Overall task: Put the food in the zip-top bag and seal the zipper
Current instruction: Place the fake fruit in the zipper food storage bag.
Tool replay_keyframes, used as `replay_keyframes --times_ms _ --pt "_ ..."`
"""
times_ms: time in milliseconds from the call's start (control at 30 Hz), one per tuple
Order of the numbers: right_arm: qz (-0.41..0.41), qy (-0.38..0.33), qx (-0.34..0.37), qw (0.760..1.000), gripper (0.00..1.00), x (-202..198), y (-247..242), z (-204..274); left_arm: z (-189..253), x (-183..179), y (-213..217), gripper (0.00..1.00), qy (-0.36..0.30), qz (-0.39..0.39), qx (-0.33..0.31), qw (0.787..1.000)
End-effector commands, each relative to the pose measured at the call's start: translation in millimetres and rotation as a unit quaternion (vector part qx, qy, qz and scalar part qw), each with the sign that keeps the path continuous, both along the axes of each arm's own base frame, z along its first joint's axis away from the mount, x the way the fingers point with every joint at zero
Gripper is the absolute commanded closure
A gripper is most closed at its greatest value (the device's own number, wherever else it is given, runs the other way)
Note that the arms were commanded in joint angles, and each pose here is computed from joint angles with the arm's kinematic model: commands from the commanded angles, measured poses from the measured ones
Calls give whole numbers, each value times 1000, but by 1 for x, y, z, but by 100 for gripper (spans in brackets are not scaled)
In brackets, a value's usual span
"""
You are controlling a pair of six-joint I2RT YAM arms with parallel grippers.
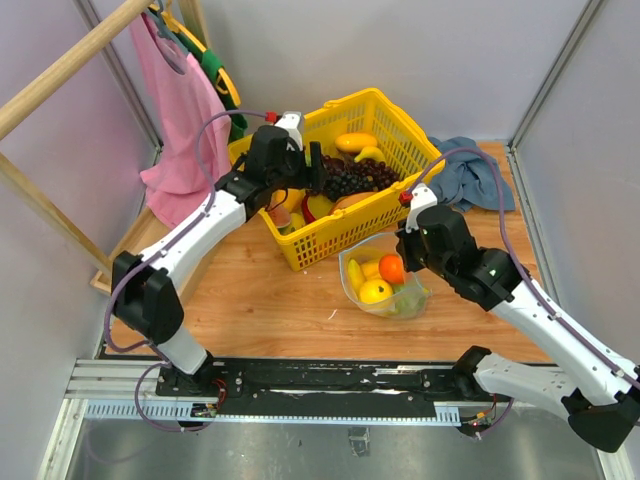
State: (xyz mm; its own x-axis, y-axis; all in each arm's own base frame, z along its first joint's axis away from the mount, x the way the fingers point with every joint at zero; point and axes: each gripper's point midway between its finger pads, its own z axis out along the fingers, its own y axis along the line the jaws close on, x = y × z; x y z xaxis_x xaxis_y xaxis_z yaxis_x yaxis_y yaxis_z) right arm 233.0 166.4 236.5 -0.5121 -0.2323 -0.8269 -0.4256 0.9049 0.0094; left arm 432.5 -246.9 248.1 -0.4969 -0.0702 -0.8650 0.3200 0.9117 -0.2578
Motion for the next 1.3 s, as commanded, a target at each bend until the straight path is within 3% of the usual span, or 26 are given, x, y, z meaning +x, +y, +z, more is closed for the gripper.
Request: replay_keyframes --times_ms 0,233,700,1100,1267 --pt "-21 -19 14 1000 99 5 -6 11 43 -28 -13 60 -37 -31 -42 998" --pt "-30 -22 23 999 99 5 -7 13 79 -82 -30 60 -68 -90 -88 990" --pt "-38 -30 30 998 99 8 -7 19 99 -199 -67 64 -94 -228 -134 960" --pt "-40 -35 32 998 100 9 -9 22 82 -243 -103 65 -91 -279 -140 946" --pt "-43 -26 34 998 99 7 -8 20 73 -244 -118 65 -90 -287 -125 945"
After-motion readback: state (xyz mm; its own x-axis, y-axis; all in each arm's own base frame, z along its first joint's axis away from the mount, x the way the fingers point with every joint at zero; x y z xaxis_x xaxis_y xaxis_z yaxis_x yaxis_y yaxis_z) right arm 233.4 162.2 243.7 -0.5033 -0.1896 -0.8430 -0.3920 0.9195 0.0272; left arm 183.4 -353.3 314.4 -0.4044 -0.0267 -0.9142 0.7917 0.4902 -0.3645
